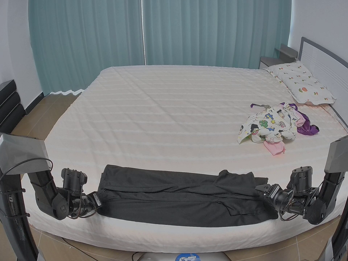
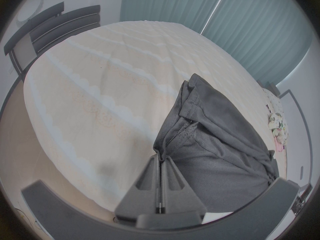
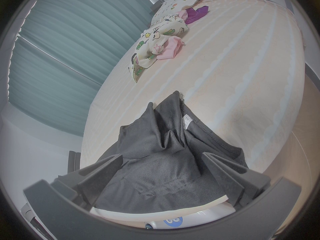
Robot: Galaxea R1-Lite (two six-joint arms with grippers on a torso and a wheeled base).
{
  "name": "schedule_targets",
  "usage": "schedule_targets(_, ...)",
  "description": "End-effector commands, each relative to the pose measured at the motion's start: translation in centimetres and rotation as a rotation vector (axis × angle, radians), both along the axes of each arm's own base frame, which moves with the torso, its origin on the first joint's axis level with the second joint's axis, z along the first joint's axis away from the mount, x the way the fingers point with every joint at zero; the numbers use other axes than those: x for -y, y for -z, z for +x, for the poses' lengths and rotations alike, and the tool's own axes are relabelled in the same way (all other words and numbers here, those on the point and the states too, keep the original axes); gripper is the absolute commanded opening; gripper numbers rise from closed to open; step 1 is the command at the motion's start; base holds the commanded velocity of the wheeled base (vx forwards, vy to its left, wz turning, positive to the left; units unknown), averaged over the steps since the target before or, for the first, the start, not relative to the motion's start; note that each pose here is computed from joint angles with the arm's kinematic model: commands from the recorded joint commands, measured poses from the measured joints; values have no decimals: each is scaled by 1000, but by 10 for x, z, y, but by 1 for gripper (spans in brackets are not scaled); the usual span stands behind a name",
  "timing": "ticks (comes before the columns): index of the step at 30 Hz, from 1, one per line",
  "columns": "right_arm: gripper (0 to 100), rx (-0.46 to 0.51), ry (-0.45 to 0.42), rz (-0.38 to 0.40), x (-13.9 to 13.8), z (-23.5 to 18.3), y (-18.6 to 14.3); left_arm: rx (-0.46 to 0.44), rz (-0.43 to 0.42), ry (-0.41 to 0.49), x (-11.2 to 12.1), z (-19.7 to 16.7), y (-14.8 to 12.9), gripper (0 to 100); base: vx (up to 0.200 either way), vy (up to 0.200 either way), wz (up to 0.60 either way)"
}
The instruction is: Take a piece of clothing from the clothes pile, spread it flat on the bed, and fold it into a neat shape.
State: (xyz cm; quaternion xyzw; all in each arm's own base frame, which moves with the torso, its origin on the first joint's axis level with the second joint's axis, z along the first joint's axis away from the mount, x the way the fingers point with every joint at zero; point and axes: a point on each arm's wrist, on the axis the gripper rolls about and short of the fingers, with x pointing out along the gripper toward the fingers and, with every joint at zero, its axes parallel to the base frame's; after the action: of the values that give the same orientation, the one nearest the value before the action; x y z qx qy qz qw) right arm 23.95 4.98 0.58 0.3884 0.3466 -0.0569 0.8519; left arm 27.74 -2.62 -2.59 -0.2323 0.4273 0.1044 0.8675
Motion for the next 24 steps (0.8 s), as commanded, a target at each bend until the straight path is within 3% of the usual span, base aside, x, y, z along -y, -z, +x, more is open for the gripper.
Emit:
schedule_targets(1,100,-1,-1,-1,0,0,0,-13,11,-2,-2,-3,1,0,0,0,0)
schedule_targets(8,100,0,-2,-2,0,0,0,-7,18,-16,-3,-2,3,0,0,0,0)
schedule_targets(9,100,-1,-1,-1,0,0,0,-6,16,-16,-3,-2,2,100,0,0,0)
schedule_targets(12,100,1,-1,0,0,-1,0,29,12,-18,-4,-1,-8,100,0,0,0)
schedule_targets(18,100,-2,-11,-1,-2,-1,0,204,-60,-9,-16,11,-53,100,0,0,0)
schedule_targets(24,100,-2,-24,-3,-5,-2,0,237,-70,83,-14,35,-56,100,0,0,0)
